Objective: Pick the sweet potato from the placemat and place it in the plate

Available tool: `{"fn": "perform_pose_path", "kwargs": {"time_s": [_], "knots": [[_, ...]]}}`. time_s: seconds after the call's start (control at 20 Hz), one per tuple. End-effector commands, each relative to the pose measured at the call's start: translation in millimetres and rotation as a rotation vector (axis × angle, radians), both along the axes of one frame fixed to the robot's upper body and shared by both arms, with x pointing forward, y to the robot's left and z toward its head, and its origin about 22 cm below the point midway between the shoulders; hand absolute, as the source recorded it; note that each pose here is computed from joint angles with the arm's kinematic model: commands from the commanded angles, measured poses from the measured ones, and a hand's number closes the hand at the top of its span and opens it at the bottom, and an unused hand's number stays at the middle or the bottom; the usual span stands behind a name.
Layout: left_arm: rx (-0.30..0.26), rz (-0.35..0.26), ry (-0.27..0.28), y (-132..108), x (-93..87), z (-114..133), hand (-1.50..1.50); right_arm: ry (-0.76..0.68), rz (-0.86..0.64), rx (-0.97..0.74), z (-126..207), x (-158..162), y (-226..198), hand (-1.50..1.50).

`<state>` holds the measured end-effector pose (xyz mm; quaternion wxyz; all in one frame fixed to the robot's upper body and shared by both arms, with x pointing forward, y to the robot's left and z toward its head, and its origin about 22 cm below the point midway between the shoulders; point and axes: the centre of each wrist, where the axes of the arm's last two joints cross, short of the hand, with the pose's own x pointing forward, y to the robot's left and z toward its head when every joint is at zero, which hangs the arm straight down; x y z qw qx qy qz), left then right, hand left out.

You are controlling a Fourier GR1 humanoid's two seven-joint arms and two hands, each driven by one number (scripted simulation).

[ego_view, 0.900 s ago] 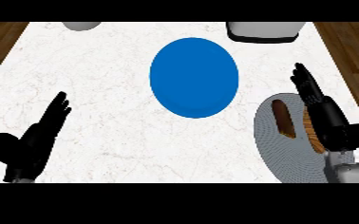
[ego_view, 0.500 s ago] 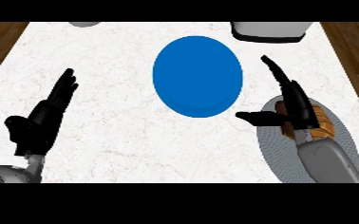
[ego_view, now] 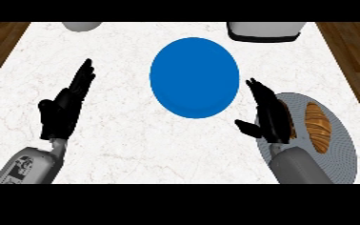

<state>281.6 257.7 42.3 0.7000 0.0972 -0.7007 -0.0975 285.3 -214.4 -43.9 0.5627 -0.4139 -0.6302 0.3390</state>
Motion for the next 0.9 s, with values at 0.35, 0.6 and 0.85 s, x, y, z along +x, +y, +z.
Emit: {"fn": "perform_pose_path", "kwargs": {"time_s": [0.35, 0.6, 0.85], "knots": [[-0.010, 0.015, 0.014, 14.7, 12.2, -7.8, 0.00, -0.122, -0.079, -0.336, 62.3, -17.5, 35.3, -1.50], [0.022, 0.015, 0.024, 8.2, 10.3, -6.5, 0.00, 0.170, -0.223, -0.540, 73.1, -13.1, 62.5, -1.50], [-0.001, 0.001, 0.012, -5.7, 17.2, 1.5, 0.00, 0.317, -0.309, -0.581, 106.4, -14.1, 78.9, -1.50]]}}
